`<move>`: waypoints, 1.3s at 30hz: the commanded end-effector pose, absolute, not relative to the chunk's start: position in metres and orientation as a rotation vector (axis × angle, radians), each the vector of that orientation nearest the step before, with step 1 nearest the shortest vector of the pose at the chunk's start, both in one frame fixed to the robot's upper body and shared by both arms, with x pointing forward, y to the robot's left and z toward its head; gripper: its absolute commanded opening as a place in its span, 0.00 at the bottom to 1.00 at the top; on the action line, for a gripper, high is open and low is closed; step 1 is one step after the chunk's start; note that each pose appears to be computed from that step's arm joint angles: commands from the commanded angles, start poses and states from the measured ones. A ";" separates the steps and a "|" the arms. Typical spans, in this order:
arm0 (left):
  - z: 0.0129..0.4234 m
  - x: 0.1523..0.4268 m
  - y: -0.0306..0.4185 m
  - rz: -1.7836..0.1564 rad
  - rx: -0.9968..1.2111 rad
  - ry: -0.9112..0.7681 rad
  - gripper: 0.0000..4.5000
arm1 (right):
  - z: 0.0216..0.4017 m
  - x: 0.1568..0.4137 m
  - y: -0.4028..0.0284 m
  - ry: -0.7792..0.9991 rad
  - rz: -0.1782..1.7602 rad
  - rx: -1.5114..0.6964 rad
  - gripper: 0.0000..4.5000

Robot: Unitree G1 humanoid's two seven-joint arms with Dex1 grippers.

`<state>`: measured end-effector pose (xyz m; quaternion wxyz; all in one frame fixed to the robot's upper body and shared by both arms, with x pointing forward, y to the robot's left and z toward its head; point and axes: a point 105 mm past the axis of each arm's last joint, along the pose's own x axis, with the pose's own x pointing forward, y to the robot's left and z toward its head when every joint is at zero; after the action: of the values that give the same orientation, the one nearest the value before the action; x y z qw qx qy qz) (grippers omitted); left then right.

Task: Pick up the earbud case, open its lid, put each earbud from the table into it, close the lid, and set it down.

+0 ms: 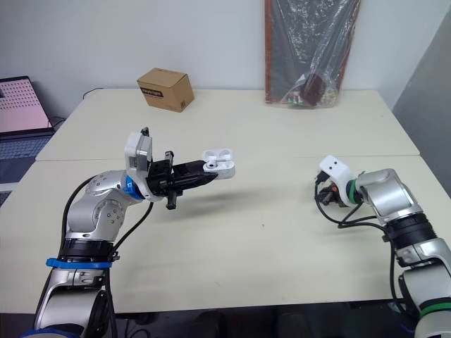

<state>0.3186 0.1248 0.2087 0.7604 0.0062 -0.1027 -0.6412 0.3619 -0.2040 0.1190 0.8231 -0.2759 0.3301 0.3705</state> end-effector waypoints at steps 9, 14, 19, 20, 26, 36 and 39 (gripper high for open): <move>0.221 0.314 0.118 -1.423 0.030 -0.289 0.17 | 0.110 0.319 -0.186 0.778 1.175 -0.973 0.09; 0.221 0.313 0.119 -1.419 0.030 -0.290 0.17 | 0.105 0.326 -0.191 0.796 1.141 -0.999 0.09; 0.221 0.313 0.118 -1.417 0.030 -0.290 0.17 | 0.106 0.326 -0.192 0.805 1.135 -1.008 0.17; 0.221 0.313 0.118 -1.417 0.029 -0.290 0.17 | 0.106 0.326 -0.193 0.809 1.122 -1.027 0.25; 0.222 0.313 0.117 -1.422 0.028 -0.293 0.17 | 0.112 0.315 -0.185 0.855 1.132 -1.105 0.53; 0.222 0.314 0.113 -1.427 0.021 -0.302 0.17 | 0.119 0.319 -0.168 0.980 1.051 -1.208 0.53; 0.221 0.314 0.111 -1.426 0.019 -0.306 0.17 | 0.118 0.323 -0.166 1.007 1.019 -1.216 0.53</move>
<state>0.3169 0.1137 0.2086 0.7520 -0.0051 -0.1143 -0.6492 0.3204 -0.1650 0.1155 0.5900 -0.5148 0.4278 0.4516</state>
